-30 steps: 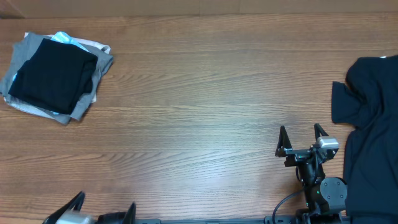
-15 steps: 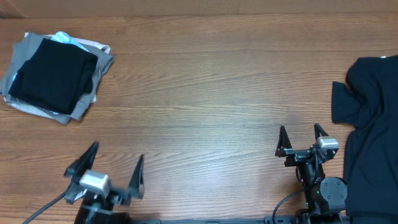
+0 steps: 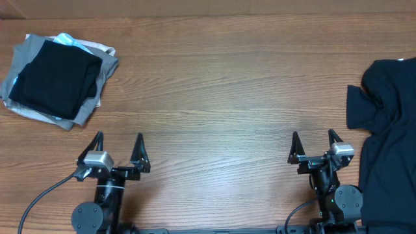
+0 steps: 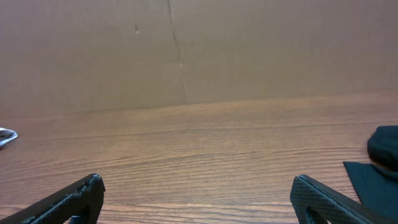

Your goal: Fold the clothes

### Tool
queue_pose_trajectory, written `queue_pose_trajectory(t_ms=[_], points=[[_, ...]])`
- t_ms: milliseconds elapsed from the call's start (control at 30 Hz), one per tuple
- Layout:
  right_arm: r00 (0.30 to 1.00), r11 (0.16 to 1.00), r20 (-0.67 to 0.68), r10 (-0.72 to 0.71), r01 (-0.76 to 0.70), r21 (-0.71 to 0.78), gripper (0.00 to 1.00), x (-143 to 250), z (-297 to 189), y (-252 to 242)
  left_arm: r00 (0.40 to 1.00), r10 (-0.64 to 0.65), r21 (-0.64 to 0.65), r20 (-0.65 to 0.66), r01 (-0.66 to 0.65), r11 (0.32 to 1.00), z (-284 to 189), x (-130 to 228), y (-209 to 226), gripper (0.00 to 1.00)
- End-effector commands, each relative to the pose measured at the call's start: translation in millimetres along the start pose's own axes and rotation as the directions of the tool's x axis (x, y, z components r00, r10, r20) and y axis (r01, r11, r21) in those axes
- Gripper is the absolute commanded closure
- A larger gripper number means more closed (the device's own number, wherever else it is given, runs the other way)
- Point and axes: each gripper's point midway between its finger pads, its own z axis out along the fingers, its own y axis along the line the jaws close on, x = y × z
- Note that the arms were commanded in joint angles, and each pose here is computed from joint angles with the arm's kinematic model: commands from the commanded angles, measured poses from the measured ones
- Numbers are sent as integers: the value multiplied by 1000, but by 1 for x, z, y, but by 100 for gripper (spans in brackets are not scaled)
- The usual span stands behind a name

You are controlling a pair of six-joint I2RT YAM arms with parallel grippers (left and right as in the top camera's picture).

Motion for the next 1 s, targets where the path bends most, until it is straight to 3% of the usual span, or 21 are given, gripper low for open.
queue_pose_trajectory(t_ms=[0, 133, 367, 767, 967], points=[[1000, 1000, 8, 5, -5, 15, 0, 1, 0, -3, 995, -100, -144, 26, 103, 984, 1, 14, 29, 0], [1000, 1000, 8, 5, -5, 15, 0, 1, 0, -3, 988, -153, -224, 21, 154, 962, 3, 35, 47, 0], [1000, 1000, 8, 5, -5, 15, 0, 1, 0, -3, 987, -157, -257, -27, 145, 956, 7, 70, 56, 0], [1000, 1000, 8, 5, -5, 15, 0, 1, 0, -3, 996, 36, -221, -82, -53, 974, 8, 71, 51, 0], [1000, 1000, 8, 5, -5, 15, 0, 1, 0, -3, 976, 180, -128, -121, -195, 973, 10, 76, 36, 0]])
